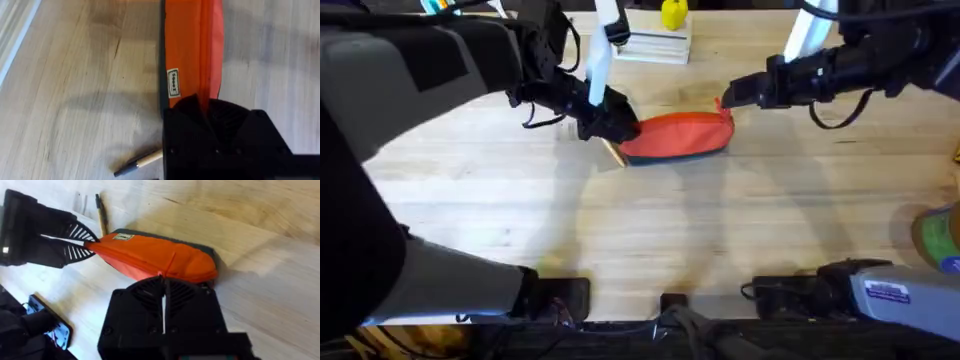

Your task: Unzip the bag, pick up the pens from the table one at a time and place them inside, then zip the bag closed.

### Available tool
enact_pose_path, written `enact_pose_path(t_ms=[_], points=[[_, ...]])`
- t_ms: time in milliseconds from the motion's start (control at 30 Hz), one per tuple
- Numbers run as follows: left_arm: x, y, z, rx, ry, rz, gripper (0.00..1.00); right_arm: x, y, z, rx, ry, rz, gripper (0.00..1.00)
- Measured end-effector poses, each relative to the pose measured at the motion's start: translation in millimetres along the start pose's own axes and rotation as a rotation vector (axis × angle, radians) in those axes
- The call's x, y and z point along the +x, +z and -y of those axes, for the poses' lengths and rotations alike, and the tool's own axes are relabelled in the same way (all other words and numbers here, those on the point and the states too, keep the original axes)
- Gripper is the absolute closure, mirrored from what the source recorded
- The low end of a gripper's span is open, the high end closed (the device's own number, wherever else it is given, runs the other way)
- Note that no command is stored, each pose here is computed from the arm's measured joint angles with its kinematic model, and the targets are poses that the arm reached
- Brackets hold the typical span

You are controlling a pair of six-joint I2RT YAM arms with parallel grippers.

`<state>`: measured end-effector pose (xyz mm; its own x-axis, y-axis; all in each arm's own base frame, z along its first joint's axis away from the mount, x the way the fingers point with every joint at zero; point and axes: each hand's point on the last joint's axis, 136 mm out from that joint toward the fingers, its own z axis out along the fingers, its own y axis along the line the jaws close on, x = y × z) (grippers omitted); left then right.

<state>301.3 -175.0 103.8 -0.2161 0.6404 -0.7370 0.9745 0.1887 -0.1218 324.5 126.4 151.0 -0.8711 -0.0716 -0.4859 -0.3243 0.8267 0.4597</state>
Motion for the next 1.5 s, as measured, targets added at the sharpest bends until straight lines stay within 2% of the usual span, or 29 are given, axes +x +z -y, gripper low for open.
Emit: enact_pose_path(t_ms=[200, 367, 567, 867, 900, 1000, 1100, 1167, 1267, 1400, 1433, 1467, 1500], points=[[0.0, 0, -0.1, 0.0, 0.0, 0.0, 0.96, -10, 26, -27, -0.077, -0.014, 0.012, 0.972], [-0.1, 0, -0.8, -0.003, 0.003, 0.0, 0.96, -19, 59, -74, -0.199, -0.039, 0.028, 0.971], [0.0, 0, -0.7, -0.003, 0.002, -0.001, 0.959, -13, 92, -124, -0.31, -0.046, 0.008, 0.971], [5.6, -3, -4.3, -0.019, -0.015, -0.018, 0.959, -12, 104, -130, -0.329, -0.002, -0.003, 0.971], [5.5, -3, -4.2, -0.018, -0.014, -0.018, 0.959, -12, 104, -129, -0.326, -0.006, -0.005, 0.942], [4.0, -2, -3.2, -0.014, -0.01, -0.014, 0.959, -7, 96, -120, -0.303, -0.019, -0.033, 0.514], [3.6, -2, -2.5, -0.011, -0.01, -0.013, 0.959, -5, 73, -102, -0.236, -0.036, -0.062, 0.069], [3.6, -2, -2.6, -0.012, -0.01, -0.012, 0.959, -7, 54, -89, -0.166, -0.069, -0.069, 0.011], [3.5, -2, -2.8, -0.012, -0.009, -0.012, 0.959, -10, 28, -75, -0.064, -0.162, -0.072, 0.008], [3.4, -2, -2.8, -0.012, -0.009, -0.012, 0.959, -22, 7, -79, -0.012, -0.333, -0.062, 0.007], [3.4, -2, -3.0, -0.013, -0.004, -0.012, 0.902, -25, 3, -81, -0.006, -0.377, -0.059, 0.007], [3.3, -2, -3.0, -0.013, -0.003, -0.011, 0.8, -28, 1, -84, -0.002, -0.419, -0.056, 0.006], [3.1, -2, -3.2, -0.013, -0.004, -0.011, 0.635, -30, -2, -87, 0.001, -0.471, -0.052, 0.007]])
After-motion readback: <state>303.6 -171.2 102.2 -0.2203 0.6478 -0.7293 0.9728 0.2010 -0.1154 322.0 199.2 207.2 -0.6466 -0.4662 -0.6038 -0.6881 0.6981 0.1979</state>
